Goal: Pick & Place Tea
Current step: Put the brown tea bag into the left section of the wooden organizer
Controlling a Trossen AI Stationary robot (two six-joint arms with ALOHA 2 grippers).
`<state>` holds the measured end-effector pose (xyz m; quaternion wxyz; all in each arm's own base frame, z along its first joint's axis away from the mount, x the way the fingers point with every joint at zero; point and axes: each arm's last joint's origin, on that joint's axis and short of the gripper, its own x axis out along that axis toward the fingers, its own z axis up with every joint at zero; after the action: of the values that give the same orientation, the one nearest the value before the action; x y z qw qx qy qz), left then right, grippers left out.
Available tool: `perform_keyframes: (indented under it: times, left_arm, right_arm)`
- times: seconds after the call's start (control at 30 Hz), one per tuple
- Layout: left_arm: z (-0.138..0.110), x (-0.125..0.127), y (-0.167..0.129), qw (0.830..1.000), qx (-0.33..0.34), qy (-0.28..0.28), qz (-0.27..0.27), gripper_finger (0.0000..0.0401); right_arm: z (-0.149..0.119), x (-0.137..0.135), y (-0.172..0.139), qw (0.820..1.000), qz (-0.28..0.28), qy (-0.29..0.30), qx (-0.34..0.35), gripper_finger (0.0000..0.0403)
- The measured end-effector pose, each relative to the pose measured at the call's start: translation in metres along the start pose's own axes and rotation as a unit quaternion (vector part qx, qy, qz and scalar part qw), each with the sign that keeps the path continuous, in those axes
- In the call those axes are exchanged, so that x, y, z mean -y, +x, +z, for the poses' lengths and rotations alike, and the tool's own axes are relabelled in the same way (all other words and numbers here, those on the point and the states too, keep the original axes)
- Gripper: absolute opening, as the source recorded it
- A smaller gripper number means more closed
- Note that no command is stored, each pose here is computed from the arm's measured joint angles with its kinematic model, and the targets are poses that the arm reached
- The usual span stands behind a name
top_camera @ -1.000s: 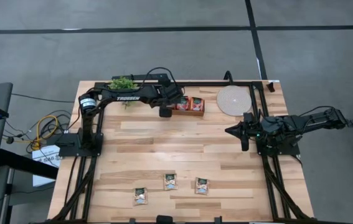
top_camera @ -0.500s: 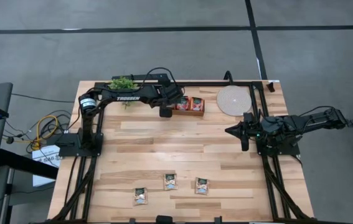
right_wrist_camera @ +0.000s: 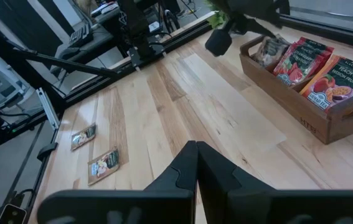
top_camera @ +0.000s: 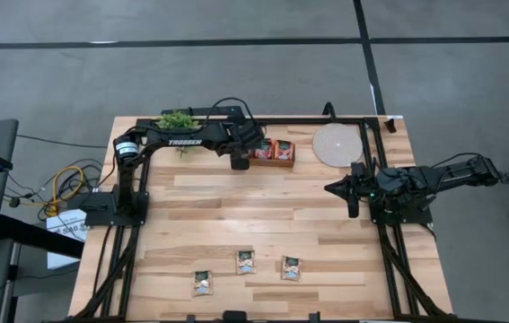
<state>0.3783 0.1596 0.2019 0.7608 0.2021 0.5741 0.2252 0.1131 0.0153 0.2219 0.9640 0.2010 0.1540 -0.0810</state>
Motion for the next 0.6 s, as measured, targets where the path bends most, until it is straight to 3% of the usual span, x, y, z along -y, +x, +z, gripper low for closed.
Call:
perform_keyframes:
  times: [0.23,0.37,0.47,0.53,0.6]
  left_arm:
    - [-0.003,-0.012,-0.019,0.996,-0.027,-0.005,0.09,0.0094]
    - [-0.008,-0.016,-0.053,0.995,-0.025,-0.007,0.094,0.0095]
    - [-0.017,-0.011,-0.086,0.998,-0.015,-0.044,0.043,0.0095]
    - [-0.025,-0.004,-0.107,0.996,-0.008,-0.077,-0.042,0.0094]
    - [-0.031,0.003,-0.126,0.982,-0.001,-0.116,-0.151,0.0094]
  right_arm:
    - [0.0,0.0,0.0,1.0,0.0,0.0,0.0,0.0]
    - [0.0,0.0,0.0,1.0,0.0,0.0,0.0,0.0]
    - [0.0,0.0,0.0,1.0,0.0,0.0,0.0,0.0]
    - [0.0,0.0,0.0,1.0,0.0,0.0,0.0,0.0]
    - [0.0,0.0,0.0,1.0,0.0,0.0,-0.001,0.0]
